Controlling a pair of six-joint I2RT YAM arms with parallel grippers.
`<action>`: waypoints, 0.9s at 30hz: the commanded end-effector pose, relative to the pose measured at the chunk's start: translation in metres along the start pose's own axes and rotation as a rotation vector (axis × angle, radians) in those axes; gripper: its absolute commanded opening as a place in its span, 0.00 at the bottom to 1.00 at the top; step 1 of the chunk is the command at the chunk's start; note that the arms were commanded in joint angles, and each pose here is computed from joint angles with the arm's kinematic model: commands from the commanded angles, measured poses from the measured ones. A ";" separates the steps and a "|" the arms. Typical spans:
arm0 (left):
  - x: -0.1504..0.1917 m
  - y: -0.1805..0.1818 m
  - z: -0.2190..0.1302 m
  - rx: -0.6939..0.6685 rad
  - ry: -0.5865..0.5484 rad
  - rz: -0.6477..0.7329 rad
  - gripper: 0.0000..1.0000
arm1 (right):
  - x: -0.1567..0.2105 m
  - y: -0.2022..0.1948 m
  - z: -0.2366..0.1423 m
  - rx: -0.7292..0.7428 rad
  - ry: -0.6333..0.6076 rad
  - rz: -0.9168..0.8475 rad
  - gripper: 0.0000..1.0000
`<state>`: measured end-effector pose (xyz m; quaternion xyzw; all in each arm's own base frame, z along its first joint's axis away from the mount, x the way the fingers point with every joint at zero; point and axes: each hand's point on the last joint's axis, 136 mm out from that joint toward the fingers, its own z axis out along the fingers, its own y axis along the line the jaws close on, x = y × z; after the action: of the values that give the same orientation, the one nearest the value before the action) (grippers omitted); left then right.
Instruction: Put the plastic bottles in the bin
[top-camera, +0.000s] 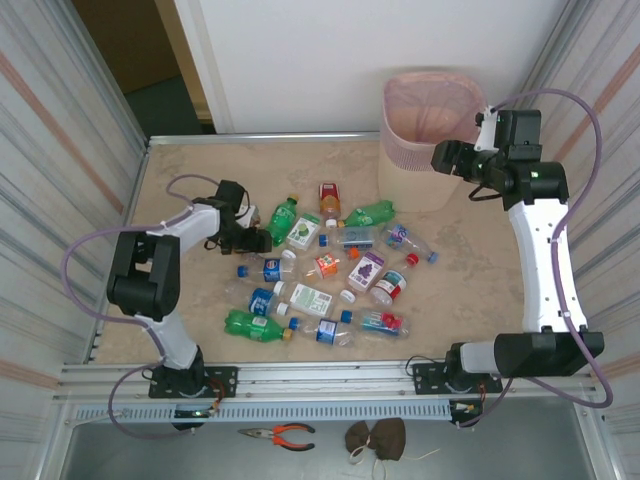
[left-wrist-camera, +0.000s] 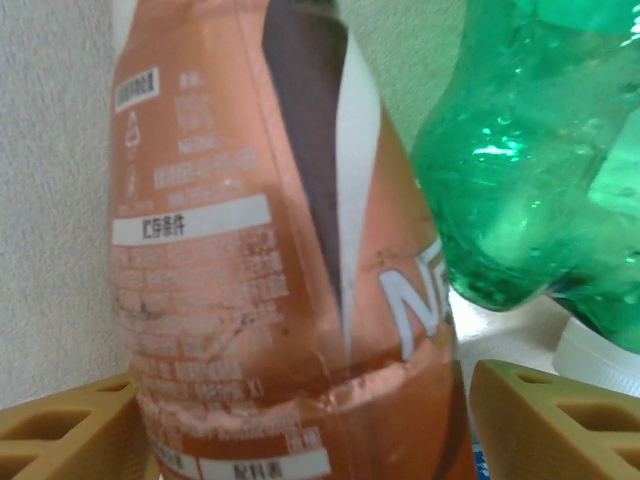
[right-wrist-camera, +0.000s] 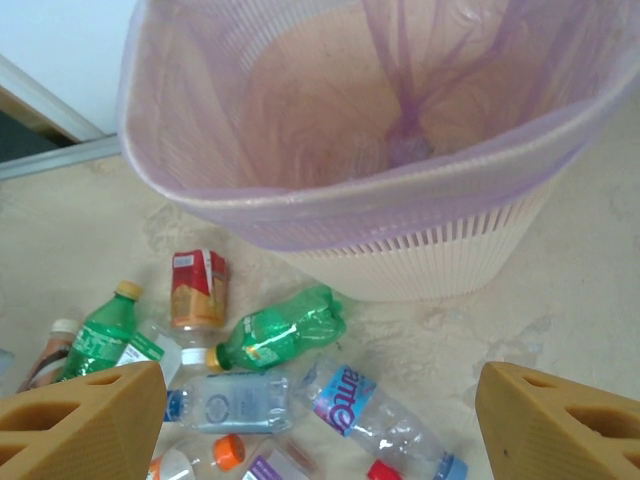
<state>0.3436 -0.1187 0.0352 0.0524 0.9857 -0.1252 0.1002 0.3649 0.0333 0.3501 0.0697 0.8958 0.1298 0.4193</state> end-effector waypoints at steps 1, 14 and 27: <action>-0.002 0.002 -0.001 -0.030 0.014 0.018 0.75 | -0.003 -0.002 -0.012 0.010 -0.045 0.020 0.80; -0.001 0.006 -0.014 -0.070 -0.016 0.026 0.57 | 0.000 0.001 -0.017 -0.011 -0.054 0.041 0.79; -0.023 -0.013 -0.109 -0.003 -0.273 0.088 0.54 | 0.004 0.032 -0.022 -0.138 -0.055 0.059 0.78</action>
<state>0.3465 -0.1007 0.1136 0.0550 0.9720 -0.1052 0.2026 0.3528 0.0452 0.3560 0.0796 0.8849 0.1644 0.4284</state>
